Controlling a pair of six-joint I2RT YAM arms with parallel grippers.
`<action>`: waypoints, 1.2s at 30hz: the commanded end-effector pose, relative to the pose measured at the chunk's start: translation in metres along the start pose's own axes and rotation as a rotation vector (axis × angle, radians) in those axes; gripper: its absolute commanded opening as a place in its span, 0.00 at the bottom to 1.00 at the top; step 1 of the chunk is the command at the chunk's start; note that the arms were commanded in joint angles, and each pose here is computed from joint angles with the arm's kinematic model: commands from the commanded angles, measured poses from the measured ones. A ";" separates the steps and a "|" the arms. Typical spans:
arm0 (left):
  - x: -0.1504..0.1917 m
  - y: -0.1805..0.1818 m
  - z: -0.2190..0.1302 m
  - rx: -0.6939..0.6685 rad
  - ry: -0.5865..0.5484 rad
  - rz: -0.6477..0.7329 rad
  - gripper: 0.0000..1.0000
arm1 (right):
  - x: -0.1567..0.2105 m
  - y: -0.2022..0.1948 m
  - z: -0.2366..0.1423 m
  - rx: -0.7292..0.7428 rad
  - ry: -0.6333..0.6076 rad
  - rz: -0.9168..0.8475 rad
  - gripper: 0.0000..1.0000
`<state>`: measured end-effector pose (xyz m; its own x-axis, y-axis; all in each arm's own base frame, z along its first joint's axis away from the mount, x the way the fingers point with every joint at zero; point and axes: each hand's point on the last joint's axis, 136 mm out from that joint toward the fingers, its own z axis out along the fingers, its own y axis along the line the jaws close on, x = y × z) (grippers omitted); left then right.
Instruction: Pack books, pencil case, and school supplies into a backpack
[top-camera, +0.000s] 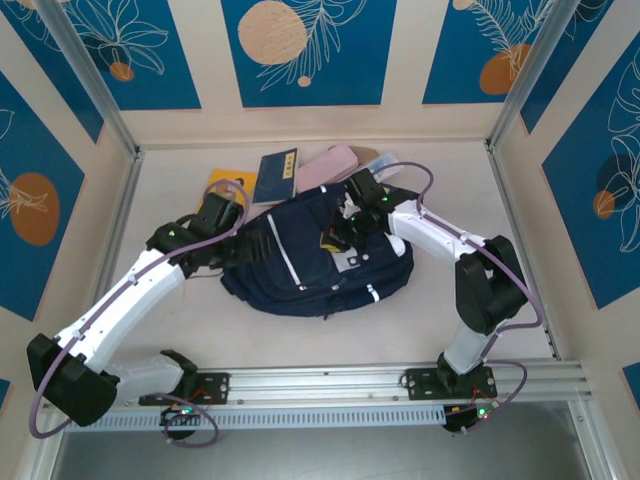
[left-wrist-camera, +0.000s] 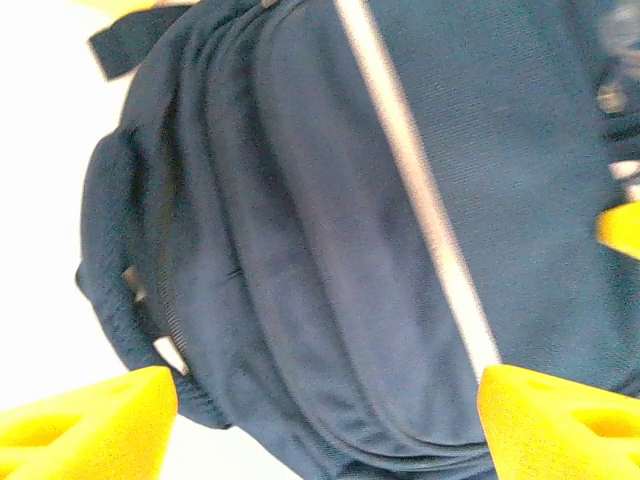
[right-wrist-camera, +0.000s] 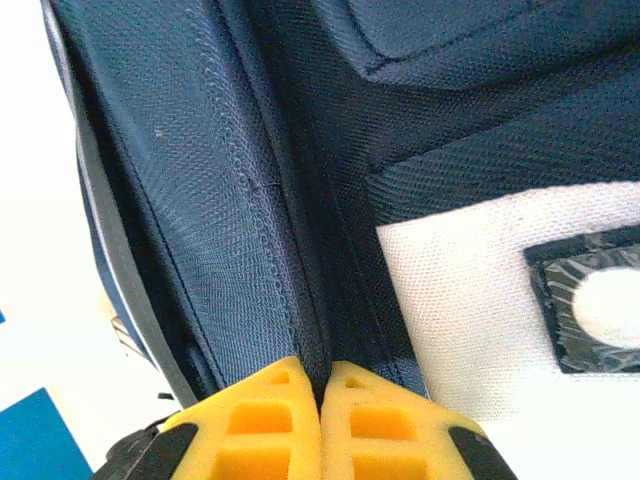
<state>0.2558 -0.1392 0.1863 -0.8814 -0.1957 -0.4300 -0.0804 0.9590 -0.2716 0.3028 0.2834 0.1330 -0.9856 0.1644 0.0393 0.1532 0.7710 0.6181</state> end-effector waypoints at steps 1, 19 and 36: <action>0.019 0.038 0.000 -0.104 0.021 -0.110 0.78 | 0.003 -0.006 -0.006 0.192 0.012 -0.088 0.33; 0.031 0.110 -0.045 -0.290 -0.125 -0.436 0.78 | 0.053 0.037 0.076 0.545 0.135 -0.516 0.87; 0.029 0.094 -0.045 -0.193 -0.110 -0.355 0.72 | 0.055 0.037 0.103 0.679 0.091 -0.617 0.05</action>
<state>0.1974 -0.0397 0.1805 -0.7030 -0.5705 -0.4246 -0.5199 0.8196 -0.2405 0.2509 0.3934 0.0609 -0.8972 -0.4387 -0.0507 -0.4378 0.8986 -0.0275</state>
